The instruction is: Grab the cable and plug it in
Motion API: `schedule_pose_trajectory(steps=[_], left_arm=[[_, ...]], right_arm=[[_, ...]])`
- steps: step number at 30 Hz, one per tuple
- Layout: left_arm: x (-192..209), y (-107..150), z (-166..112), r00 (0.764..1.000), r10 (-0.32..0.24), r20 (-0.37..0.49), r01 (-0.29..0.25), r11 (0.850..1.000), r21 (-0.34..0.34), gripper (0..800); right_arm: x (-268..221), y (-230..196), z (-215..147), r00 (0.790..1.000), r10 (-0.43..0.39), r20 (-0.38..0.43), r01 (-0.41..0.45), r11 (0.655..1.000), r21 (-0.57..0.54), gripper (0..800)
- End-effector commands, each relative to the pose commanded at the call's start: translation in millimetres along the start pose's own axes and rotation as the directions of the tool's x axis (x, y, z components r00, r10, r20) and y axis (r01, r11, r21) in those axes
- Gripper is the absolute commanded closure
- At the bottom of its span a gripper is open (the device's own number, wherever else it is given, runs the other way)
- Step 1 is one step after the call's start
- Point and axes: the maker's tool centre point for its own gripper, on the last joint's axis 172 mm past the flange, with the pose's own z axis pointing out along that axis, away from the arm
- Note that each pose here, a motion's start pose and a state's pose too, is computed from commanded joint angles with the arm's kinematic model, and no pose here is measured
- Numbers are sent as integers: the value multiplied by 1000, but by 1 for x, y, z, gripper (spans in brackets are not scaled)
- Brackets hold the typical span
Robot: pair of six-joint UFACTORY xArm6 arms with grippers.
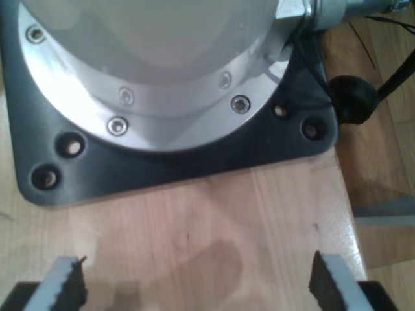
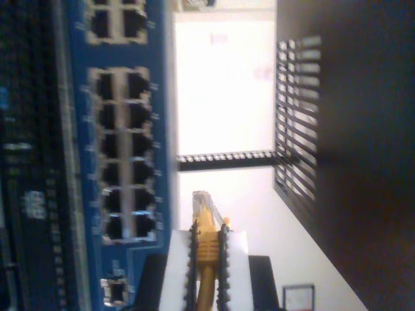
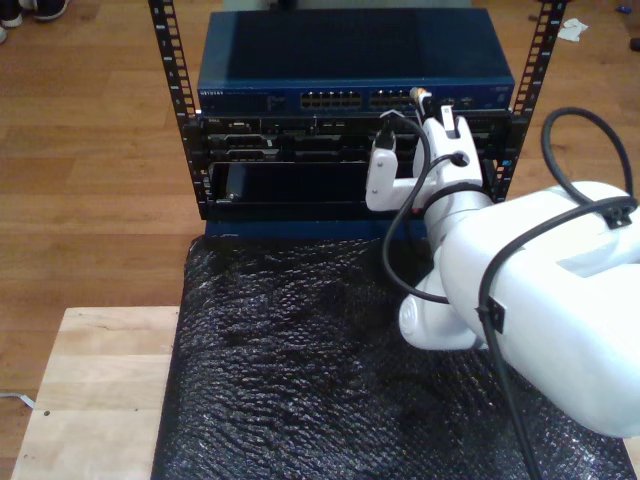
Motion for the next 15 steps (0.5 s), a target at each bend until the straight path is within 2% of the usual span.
schedule_pose_trajectory(steps=[15], left_arm=[[1, 0, 1, 1000, 0, -2, 0, 1000, 0, 0]], right_arm=[[-6, -20, -1, 996, -3, 93, 4, 1000, -11, 800]])
